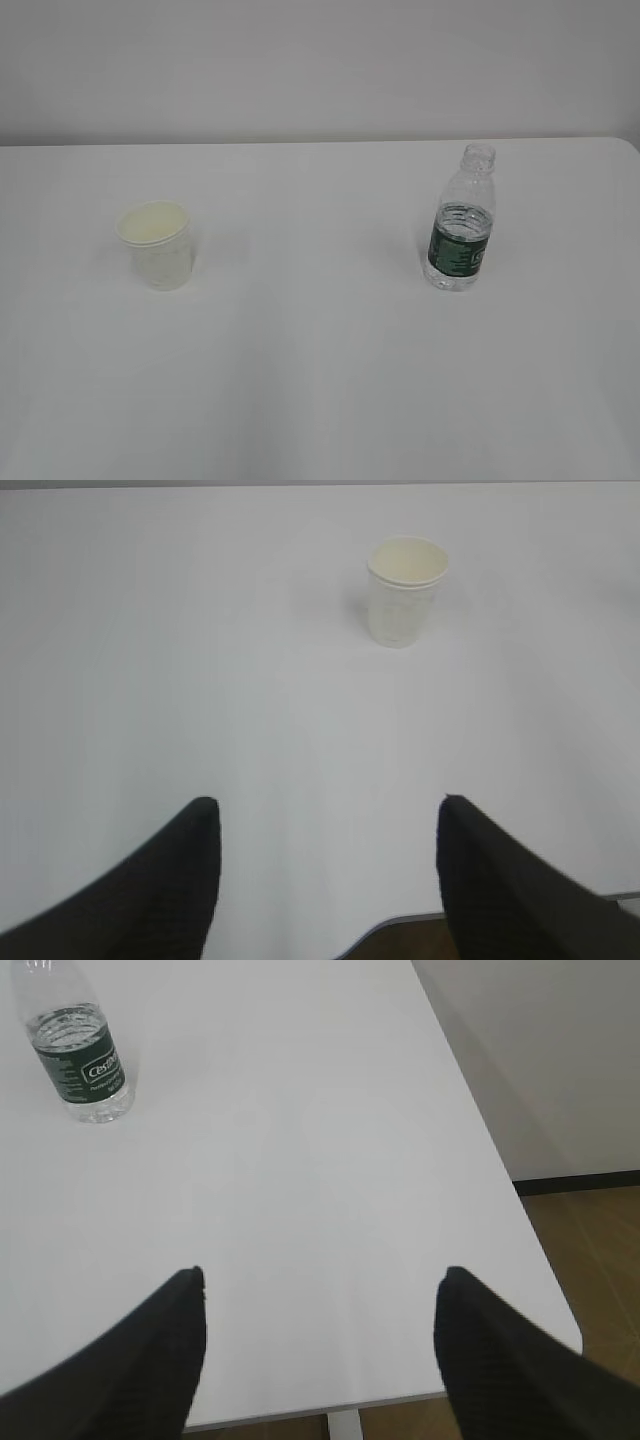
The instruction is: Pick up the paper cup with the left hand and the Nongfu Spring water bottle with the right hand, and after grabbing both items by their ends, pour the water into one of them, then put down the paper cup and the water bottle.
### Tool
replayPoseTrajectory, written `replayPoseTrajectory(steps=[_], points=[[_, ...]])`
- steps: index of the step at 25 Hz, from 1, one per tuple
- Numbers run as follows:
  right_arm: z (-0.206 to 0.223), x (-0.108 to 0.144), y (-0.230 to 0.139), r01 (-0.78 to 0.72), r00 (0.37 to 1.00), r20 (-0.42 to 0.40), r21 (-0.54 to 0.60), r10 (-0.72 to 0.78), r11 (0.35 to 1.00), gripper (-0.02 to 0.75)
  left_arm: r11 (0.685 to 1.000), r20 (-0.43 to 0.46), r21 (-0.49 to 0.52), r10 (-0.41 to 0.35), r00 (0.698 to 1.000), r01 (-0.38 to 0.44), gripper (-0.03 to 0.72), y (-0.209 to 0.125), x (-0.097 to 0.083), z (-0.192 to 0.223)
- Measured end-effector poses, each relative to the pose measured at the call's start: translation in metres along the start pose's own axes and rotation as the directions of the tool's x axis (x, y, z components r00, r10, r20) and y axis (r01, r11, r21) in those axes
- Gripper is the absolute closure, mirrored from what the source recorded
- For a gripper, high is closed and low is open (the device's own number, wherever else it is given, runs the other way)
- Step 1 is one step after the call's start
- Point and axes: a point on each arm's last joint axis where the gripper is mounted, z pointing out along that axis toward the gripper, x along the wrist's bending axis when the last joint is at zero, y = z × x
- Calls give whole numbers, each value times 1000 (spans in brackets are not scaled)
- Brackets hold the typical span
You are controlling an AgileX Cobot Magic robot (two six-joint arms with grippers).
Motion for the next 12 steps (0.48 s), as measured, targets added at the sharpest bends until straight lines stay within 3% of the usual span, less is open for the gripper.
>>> replayPoseTrajectory(steps=[12], points=[[0, 0, 0, 0, 1000, 0, 0, 0, 1000, 197, 1000, 0, 0, 0, 1000, 0, 221, 0, 0, 0]])
